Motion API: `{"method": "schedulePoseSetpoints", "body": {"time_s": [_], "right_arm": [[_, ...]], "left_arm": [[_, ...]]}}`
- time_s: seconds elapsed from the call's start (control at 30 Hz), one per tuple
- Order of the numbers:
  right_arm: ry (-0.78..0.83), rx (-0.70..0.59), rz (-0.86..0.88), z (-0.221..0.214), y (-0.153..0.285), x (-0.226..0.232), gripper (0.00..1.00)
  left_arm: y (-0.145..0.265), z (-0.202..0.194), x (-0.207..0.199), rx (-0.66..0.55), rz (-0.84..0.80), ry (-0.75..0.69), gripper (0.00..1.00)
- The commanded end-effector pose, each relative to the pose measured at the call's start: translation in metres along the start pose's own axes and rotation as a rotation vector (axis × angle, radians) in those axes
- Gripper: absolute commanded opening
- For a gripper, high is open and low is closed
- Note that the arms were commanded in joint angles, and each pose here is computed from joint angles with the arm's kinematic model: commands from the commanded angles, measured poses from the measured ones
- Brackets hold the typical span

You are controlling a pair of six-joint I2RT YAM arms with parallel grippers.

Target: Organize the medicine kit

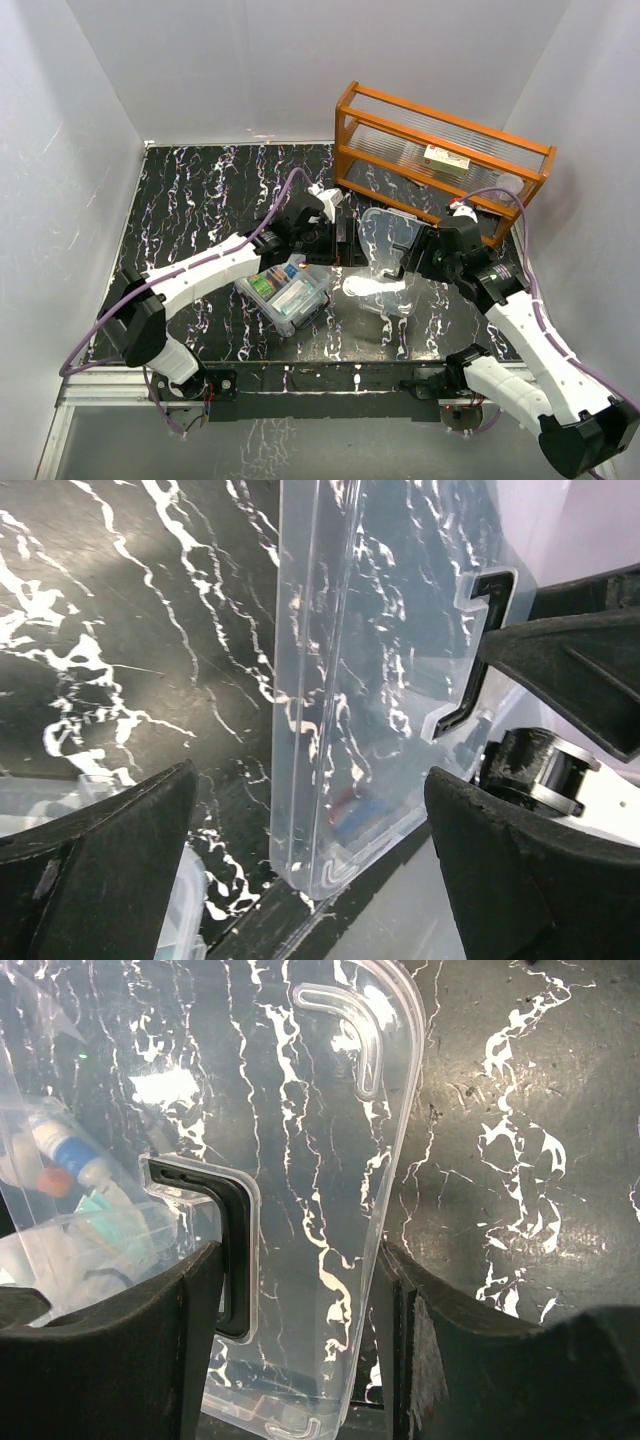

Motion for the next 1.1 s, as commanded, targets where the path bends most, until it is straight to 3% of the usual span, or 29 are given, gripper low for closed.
{"method": "schedulePoseSetpoints", "body": {"time_s": [0.0,0.17,0.33,0.63,0.83,1.07], "right_arm": [[-0.019,-0.055,0.086,0.018,0.02,0.016,0.44],[-0.026,-0.049,0.136,0.021,0.027,0.024,0.44],[-0.038,-0.04,0.196,0.019,0.028,0.031,0.44],[-0.064,-0.024,0.253,0.012,0.028,0.034,0.5],[-0.092,-0.066,0.294,0.016,0.038,0.037,0.64],[-0.088,-0.065,0.389,0.018,0.047,0.049,0.77]], "left_arm": [[0.01,0.013,-0.03,-0.003,-0.179,0.017,0.94],[0.013,0.008,-0.029,0.012,-0.265,0.054,0.87],[0.027,0.006,-0.034,0.009,-0.388,0.073,0.55],[0.047,0.011,-0.036,-0.041,-0.456,0.082,0.18],[0.055,0.018,-0.037,-0.054,-0.461,0.086,0.15],[0.081,0.03,-0.024,-0.163,-0.404,0.167,0.15]]}}
Point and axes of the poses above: each gripper's point midway between its finger pads, its own y axis back along the fingers, its own x axis along the line the jaws close on, z = x × y, the point moved 6 cm from there along y, back along the fingers, and after that the axes turned 3 degrees about -y, right-handed, at the moved point
